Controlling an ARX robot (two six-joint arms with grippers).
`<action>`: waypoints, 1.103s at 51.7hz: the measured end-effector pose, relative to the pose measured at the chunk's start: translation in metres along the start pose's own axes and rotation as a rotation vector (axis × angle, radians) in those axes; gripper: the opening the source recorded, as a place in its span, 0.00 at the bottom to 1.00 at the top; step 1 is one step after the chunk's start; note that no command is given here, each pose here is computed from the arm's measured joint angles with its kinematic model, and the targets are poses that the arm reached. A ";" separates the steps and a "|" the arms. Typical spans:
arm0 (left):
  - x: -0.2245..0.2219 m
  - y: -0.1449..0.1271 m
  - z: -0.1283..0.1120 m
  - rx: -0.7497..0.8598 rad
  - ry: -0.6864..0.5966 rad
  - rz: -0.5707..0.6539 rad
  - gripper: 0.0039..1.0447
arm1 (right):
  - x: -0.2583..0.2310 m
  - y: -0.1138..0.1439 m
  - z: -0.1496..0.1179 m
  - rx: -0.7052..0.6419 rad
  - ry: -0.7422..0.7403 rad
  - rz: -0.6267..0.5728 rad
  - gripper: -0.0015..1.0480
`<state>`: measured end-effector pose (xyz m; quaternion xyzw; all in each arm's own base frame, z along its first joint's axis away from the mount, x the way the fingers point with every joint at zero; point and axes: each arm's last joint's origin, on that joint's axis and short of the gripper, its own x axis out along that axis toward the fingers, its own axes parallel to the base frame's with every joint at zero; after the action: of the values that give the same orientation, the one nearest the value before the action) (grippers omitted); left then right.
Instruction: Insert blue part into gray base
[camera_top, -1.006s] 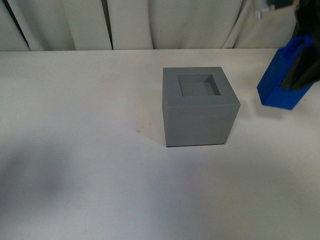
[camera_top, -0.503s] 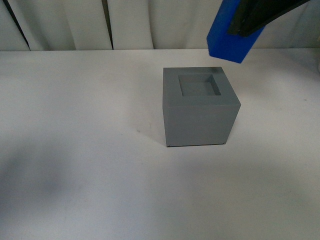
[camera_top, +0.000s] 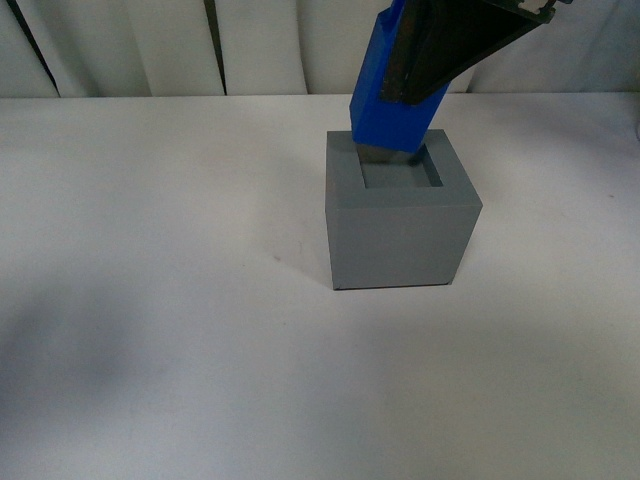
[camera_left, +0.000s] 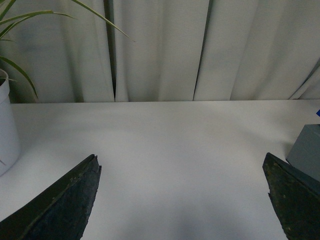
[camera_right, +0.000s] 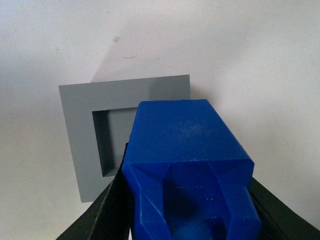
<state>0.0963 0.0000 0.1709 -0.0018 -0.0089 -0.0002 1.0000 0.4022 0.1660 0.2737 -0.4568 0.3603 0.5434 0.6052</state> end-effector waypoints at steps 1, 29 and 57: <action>0.000 0.000 0.000 0.000 0.000 0.000 0.94 | 0.000 0.000 0.000 0.000 0.000 0.000 0.45; 0.000 0.000 0.000 0.000 0.000 0.000 0.94 | 0.005 0.006 0.006 -0.029 0.024 0.035 0.45; 0.000 0.000 0.000 0.000 0.000 0.000 0.94 | 0.006 0.013 0.003 -0.051 0.035 0.066 0.45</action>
<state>0.0963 -0.0001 0.1709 -0.0018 -0.0089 -0.0004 1.0000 0.3905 0.1704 0.2673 -0.4695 0.3719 0.5636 0.5688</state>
